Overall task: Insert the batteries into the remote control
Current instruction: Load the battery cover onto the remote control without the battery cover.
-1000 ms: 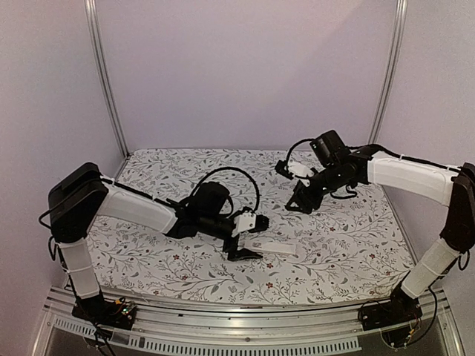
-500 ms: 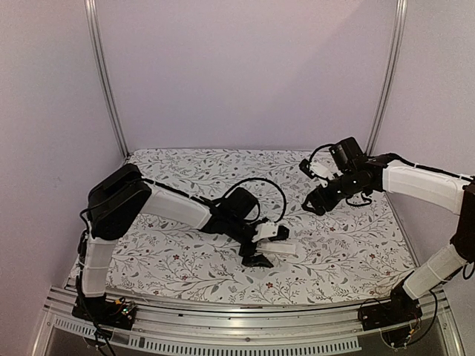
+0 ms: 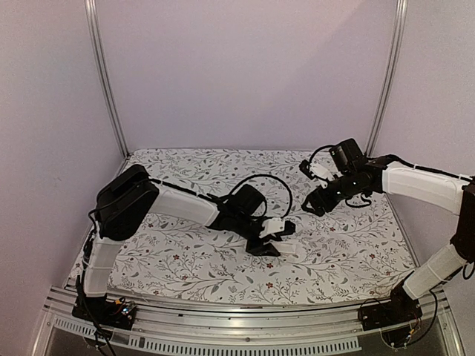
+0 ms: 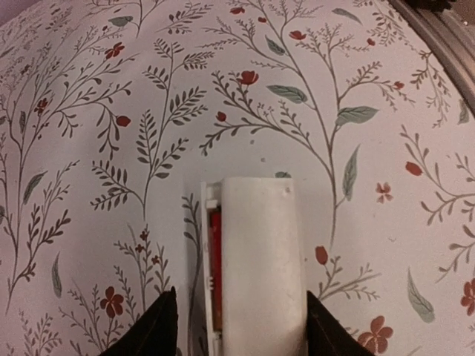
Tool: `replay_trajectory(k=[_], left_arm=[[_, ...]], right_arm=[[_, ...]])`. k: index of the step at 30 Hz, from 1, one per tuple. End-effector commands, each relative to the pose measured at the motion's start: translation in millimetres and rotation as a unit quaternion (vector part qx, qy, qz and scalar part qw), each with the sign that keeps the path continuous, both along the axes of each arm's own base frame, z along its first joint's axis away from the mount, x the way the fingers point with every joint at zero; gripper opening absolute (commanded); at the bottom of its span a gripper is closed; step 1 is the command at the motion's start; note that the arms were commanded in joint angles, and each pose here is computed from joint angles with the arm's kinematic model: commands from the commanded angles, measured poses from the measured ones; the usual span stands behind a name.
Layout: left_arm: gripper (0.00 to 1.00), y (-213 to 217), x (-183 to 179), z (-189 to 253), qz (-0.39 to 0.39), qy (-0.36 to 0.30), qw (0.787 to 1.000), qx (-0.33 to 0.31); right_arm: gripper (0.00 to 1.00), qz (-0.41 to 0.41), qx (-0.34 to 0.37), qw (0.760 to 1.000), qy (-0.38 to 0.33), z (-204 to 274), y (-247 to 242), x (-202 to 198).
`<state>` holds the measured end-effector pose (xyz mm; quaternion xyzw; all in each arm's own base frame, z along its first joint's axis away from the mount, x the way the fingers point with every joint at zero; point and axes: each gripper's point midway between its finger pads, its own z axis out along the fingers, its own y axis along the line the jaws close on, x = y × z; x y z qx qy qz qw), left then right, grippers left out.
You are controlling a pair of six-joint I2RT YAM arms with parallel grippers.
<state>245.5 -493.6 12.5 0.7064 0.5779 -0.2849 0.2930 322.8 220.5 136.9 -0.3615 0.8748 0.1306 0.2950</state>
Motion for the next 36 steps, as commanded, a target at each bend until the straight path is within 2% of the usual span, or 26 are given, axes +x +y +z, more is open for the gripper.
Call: replay_trajectory(k=[1,8,12,17,21,28,34,36], left_arm=[[0.49,3.9,-2.7,-21.2,0.005,0.014,0.999,0.033],[0.37,4.1,-7.6,-16.0,-0.003,0.023,0.999,0.026],[0.37,4.5,-5.5,-14.6,0.005,0.026,0.999,0.025],[0.63,3.3,-2.8,-5.9,0.016,0.024,0.999,0.016],[0.79,2.0,-1.4,11.0,0.023,0.015,1.0,-0.009],[0.9,33.4,-13.1,41.1,0.026,-0.001,1.0,-0.018],[0.92,76.5,-0.8,14.1,0.083,-0.034,0.995,0.045],[0.91,77.2,5.4,14.5,0.094,-0.039,0.994,0.038]], right_arm=[[0.74,0.007,0.008,1.0,0.002,-1.0,4.1,-2.5],[0.74,0.01,0.012,1.0,0.003,0.1,4.7,-4.7],[0.74,0.012,0.017,1.0,0.007,0.2,6.4,-6.1],[0.74,0.014,0.024,0.999,0.016,-1.3,8.9,-8.0],[0.74,0.01,0.034,0.999,0.02,0.0,10.9,-8.6],[0.73,-0.087,0.056,0.992,0.07,-5.8,1.9,-9.6],[0.73,-0.166,0.081,0.97,0.158,-38.4,-6.4,-33.4],[0.7,-0.189,0.1,0.958,0.193,-51.2,-5.3,-43.9]])
